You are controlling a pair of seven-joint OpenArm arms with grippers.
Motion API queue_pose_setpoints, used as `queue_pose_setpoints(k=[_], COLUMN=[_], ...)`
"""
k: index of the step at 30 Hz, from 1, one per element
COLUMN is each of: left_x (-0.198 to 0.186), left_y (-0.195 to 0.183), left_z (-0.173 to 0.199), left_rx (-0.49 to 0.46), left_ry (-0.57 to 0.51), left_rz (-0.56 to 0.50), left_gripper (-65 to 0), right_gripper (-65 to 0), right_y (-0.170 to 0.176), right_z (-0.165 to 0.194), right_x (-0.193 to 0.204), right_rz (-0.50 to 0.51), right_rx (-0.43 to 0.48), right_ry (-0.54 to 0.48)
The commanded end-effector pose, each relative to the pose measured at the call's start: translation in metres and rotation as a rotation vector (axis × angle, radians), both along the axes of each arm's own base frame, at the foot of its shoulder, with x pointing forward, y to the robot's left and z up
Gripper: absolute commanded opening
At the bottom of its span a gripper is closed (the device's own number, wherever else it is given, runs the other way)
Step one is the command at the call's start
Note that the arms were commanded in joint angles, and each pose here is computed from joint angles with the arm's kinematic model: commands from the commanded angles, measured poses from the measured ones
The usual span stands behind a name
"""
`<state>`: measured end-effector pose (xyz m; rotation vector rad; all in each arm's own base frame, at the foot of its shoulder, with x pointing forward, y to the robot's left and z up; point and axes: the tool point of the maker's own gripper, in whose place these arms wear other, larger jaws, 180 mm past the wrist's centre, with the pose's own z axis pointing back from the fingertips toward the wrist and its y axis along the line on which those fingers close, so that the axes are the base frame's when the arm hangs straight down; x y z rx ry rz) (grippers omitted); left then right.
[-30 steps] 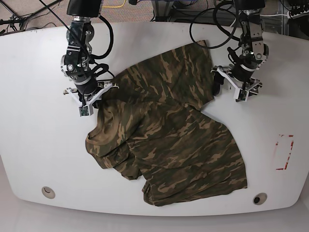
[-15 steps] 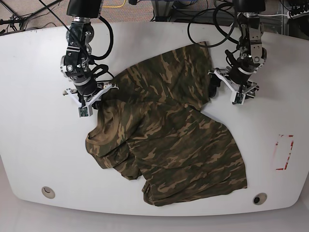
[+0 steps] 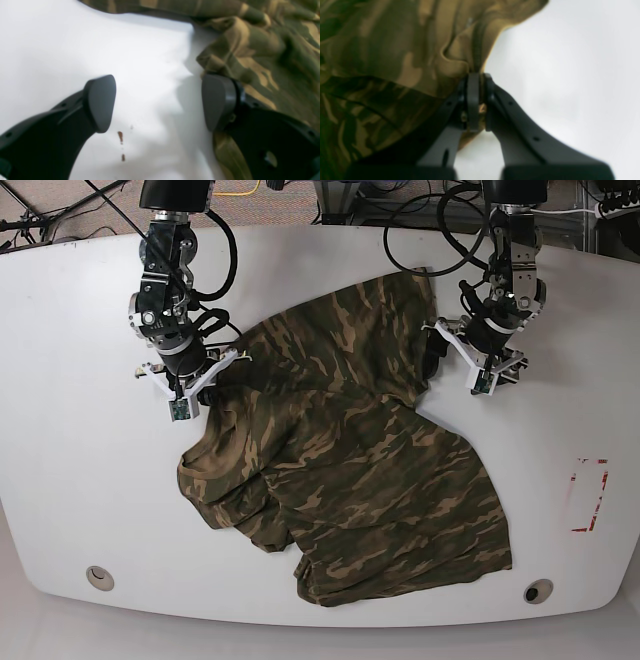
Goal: Fold the T-shirt properly
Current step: 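Move the open left gripper along the shirt edge toward the right gripper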
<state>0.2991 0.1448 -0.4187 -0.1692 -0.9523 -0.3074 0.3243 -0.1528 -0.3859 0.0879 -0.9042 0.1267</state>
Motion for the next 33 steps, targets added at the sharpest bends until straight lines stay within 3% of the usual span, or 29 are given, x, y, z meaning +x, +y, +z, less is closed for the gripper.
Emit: queue_pose_setpoints(k=[1,12,16,18,22,24,33], left_x=[-0.002,-0.006,-0.012,-0.012,-0.014,-0.015,-0.014], left_y=[0.000,-0.013,-0.016,-0.018,-0.017,-0.016,-0.016], left_z=[0.002,0.000,-0.006,-0.010,-0.016,-0.021,-0.044], left_rx=[0.014,0.012,0.010,-0.006,-0.013,-0.018,-0.070], left_ry=[0.009,0.022,0.044,0.055,0.075,0.088,0.143], left_rz=[-0.015,-0.050,-0.055,-0.046,-0.039,-0.029,0.010], left_gripper=[-15.1,-17.3,-27.3,-43.4,-51.0,-51.9,-44.9], right_gripper=[-65.0,-65.0,-65.0,-65.0,-65.0,-65.0,-65.0], right_y=[0.000,-0.003,-0.007,-0.007,-0.007,-0.008,-0.006], right_z=[0.017,0.012,0.011,0.014,0.014,0.014,0.016], right_x=[0.009,0.011,0.011,0.010,0.010,0.010,0.010], right_rz=[0.008,0.006,-0.004,-0.003,-0.005,-0.009,-0.004], right_rx=[-0.005,-0.007,-0.008,-0.009,-0.009,-0.009,-0.010], right_ry=[-0.060,-0.041,-0.037,-0.048,-0.047,-0.047,-0.048])
